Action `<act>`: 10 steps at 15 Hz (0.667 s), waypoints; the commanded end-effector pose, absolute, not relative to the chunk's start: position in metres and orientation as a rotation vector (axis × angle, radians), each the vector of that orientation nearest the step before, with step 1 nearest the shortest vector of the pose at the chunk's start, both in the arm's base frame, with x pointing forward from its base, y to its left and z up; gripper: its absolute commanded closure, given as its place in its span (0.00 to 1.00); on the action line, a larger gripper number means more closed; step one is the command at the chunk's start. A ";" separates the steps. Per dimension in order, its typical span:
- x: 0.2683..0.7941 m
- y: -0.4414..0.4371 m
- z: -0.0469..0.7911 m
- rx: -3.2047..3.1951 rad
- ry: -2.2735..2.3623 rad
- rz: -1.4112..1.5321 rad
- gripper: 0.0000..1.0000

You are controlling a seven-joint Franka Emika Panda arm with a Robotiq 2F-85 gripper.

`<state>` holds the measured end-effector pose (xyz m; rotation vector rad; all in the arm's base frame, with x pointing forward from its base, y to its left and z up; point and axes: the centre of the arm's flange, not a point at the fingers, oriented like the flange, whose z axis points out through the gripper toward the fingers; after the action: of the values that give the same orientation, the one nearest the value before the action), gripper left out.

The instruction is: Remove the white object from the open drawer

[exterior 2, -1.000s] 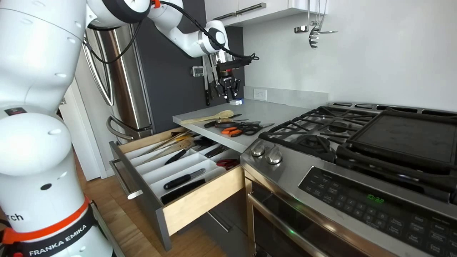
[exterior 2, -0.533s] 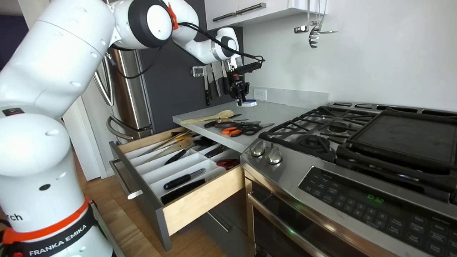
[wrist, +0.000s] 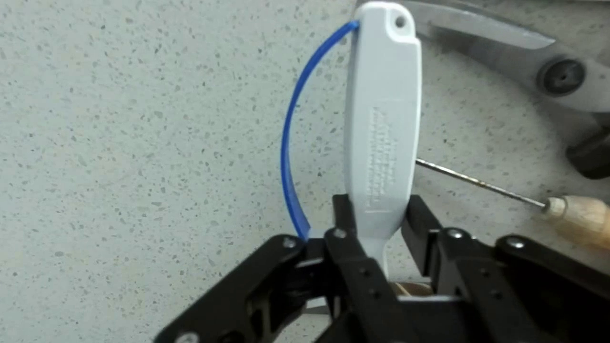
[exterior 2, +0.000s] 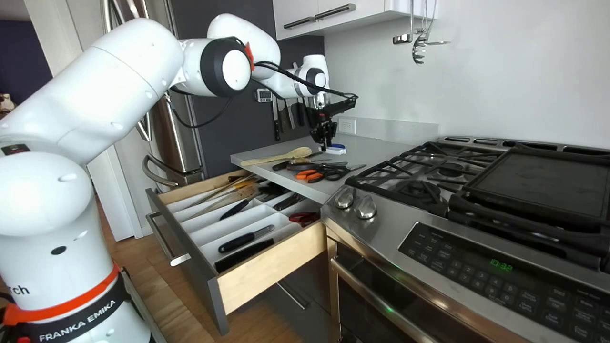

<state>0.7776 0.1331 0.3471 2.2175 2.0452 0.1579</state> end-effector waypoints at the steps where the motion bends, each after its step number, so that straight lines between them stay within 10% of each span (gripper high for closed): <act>1: 0.810 0.134 0.337 2.191 2.119 0.246 0.92; 10: 0.818 0.132 0.321 2.143 2.181 0.250 0.92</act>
<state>0.7934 0.1353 0.3265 2.2160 2.0912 0.2316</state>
